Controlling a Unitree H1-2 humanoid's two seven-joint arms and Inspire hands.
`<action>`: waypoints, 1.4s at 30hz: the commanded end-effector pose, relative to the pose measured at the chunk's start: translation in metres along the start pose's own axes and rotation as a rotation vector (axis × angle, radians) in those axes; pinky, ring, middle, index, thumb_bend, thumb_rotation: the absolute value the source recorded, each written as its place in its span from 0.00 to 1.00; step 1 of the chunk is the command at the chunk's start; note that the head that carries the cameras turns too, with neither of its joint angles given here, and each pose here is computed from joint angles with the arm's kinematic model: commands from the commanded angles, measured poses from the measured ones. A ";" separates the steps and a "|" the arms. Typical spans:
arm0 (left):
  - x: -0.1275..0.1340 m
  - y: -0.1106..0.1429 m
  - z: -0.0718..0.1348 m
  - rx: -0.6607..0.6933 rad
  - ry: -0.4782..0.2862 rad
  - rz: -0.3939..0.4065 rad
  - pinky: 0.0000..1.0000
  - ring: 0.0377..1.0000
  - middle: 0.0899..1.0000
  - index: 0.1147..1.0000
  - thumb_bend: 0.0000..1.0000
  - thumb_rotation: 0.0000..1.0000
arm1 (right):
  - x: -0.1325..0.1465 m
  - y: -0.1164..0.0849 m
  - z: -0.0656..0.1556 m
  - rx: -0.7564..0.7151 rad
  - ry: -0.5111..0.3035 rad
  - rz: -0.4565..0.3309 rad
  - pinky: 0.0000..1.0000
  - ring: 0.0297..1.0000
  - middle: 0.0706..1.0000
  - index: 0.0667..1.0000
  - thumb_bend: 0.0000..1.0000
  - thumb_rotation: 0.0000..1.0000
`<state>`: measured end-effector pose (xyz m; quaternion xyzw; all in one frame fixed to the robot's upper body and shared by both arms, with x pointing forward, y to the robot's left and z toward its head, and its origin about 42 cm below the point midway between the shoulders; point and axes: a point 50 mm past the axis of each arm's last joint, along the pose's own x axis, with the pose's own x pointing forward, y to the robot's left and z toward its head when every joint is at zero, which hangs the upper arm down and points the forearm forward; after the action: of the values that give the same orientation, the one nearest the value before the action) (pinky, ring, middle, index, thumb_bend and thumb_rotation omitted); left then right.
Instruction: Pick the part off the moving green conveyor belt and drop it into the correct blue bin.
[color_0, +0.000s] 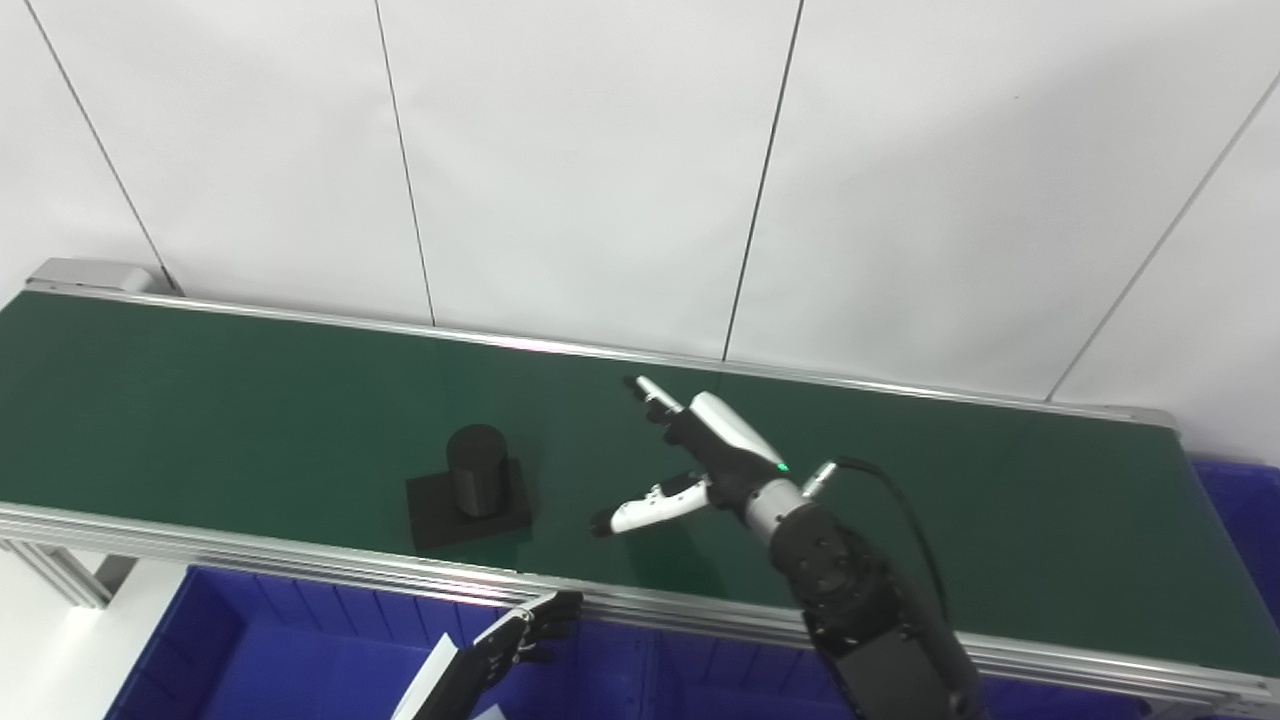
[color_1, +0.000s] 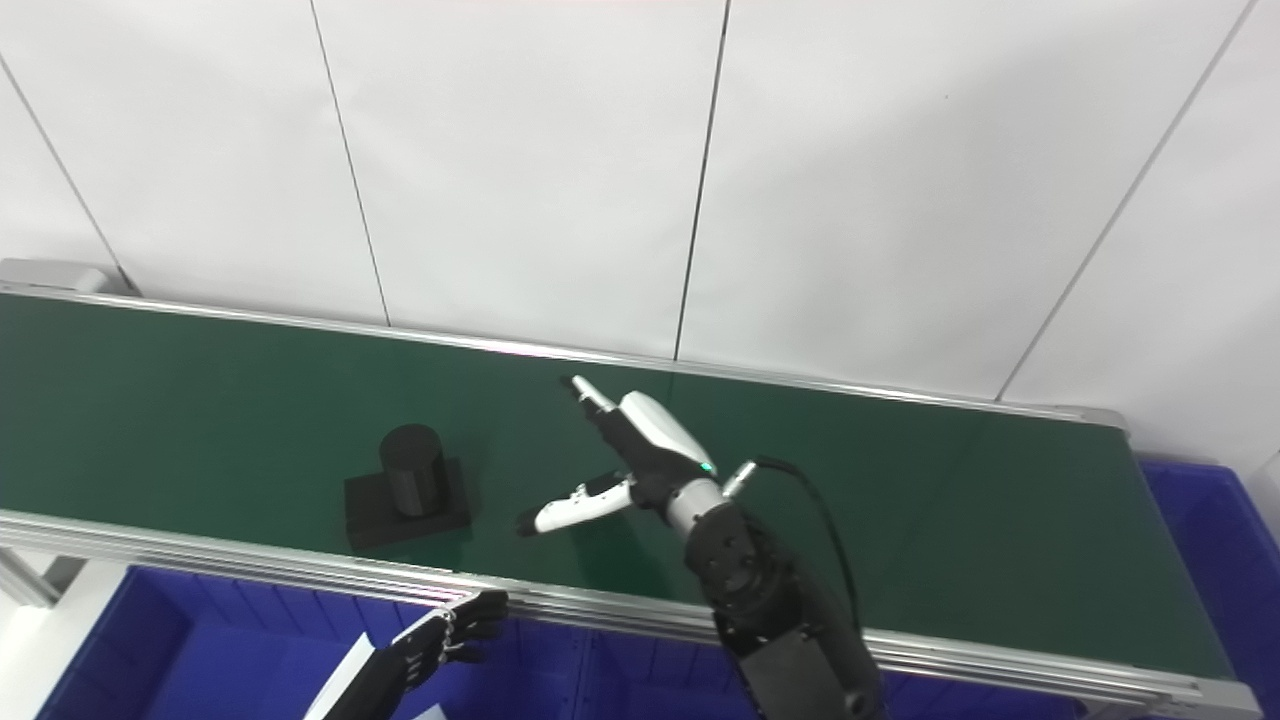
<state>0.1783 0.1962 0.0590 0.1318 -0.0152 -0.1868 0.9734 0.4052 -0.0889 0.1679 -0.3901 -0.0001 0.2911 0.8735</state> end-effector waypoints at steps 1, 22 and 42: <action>0.006 -0.001 0.007 0.008 -0.041 0.007 0.79 0.82 0.84 0.84 0.83 0.18 | 0.012 -0.016 0.029 -0.058 -0.121 -0.060 0.89 0.93 0.97 1.00 0.94 0.35; 0.009 -0.011 0.009 0.000 -0.046 -0.006 0.78 0.81 0.82 0.80 0.82 0.15 | 0.052 0.015 0.052 -0.171 -0.166 -0.006 0.92 0.94 0.96 1.00 0.98 0.34; 0.007 -0.014 0.014 0.005 -0.057 -0.006 0.81 0.83 0.84 0.82 0.81 0.15 | 0.074 0.052 0.035 -0.165 -0.156 0.004 0.59 0.72 0.86 0.86 0.80 0.01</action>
<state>0.1766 0.1797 0.0595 0.1322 -0.0177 -0.1994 0.9708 0.4329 -0.0194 0.1250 -0.4614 -0.0468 0.3127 0.8289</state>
